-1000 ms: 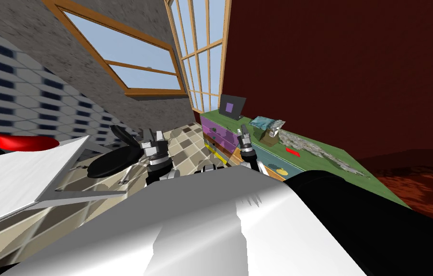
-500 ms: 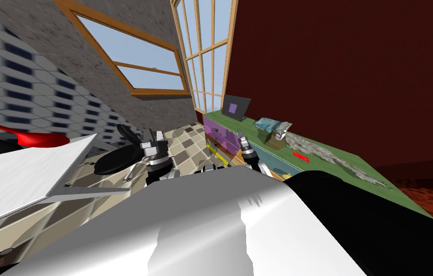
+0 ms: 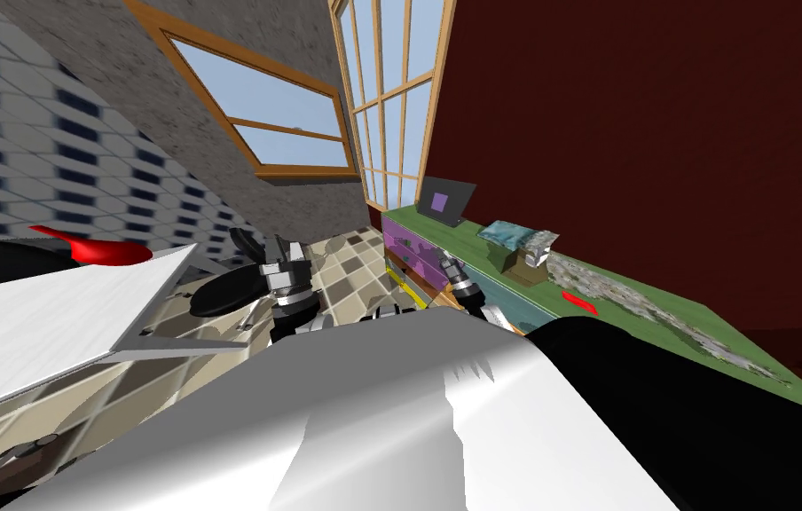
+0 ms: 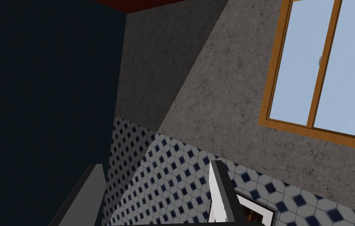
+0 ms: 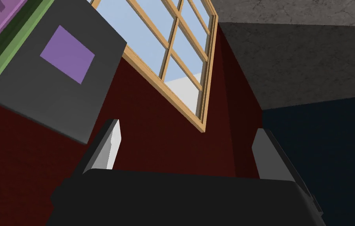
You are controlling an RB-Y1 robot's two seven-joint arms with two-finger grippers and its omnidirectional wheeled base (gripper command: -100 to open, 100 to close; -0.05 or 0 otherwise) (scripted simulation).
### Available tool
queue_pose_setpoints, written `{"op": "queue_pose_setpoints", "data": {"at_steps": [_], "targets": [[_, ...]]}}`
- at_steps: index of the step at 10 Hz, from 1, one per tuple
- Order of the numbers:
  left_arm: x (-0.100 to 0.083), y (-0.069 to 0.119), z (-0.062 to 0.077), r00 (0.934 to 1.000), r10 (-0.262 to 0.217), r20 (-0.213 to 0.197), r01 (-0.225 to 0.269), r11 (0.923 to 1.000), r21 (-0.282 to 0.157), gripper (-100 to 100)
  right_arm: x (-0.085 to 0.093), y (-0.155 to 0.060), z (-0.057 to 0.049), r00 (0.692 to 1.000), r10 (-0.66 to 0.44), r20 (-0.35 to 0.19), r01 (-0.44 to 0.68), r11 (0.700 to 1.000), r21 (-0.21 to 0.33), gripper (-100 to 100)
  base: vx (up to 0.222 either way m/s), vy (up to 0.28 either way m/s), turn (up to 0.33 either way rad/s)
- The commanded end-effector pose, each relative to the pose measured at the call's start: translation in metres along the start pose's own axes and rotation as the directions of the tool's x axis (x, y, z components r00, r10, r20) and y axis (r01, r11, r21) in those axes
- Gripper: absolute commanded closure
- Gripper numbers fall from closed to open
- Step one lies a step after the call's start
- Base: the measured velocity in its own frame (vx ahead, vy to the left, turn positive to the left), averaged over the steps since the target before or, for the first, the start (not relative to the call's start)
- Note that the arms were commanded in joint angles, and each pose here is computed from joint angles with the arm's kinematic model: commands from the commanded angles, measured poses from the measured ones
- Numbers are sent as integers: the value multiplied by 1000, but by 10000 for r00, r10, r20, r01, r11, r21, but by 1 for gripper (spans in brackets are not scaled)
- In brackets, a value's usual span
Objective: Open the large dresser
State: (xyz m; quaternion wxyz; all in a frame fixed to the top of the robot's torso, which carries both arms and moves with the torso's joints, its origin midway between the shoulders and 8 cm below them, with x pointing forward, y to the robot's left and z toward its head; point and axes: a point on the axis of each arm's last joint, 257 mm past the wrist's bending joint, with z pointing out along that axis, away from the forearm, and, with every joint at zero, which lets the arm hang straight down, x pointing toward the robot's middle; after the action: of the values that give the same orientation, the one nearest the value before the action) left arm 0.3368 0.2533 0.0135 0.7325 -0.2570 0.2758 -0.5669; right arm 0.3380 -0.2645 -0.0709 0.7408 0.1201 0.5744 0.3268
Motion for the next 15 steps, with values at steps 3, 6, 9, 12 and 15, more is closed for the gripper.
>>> {"op": "queue_pose_setpoints", "data": {"at_steps": [3, 6, 9, 12, 15], "targets": [[0, 0, 0, 10000, 1, 0, -1, 10000, 0, 0, 13, -24, -16, 9697, -2190, -1082, 2256, 9728, 531, -100, 39, 19, 73], [0, 0, 0, 10000, 1, 0, -1, 10000, 0, 0, 19, -44, -31, 9127, -3601, -1931, 3794, 9224, 729, -100, 53, 27, 96], [0, 0, 0, 10000, 1, 0, -1, 10000, 0, 0, 24, -64, -47, 8321, -4800, -2779, 5168, 8529, 740, -100, 43, 23, 110], [0, 0, 0, 10000, 1, 0, -1, 10000, 0, 0, 28, -74, -56, 7695, -5490, -3262, 5962, 8006, 591, -100, 49, 15, 85], [0, 0, 0, 10000, 1, 0, -1, 10000, 0, 0, 31, -94, -73, 6555, -6379, -4043, 7066, 7070, 302, -100, 53, 12, 146]]}}
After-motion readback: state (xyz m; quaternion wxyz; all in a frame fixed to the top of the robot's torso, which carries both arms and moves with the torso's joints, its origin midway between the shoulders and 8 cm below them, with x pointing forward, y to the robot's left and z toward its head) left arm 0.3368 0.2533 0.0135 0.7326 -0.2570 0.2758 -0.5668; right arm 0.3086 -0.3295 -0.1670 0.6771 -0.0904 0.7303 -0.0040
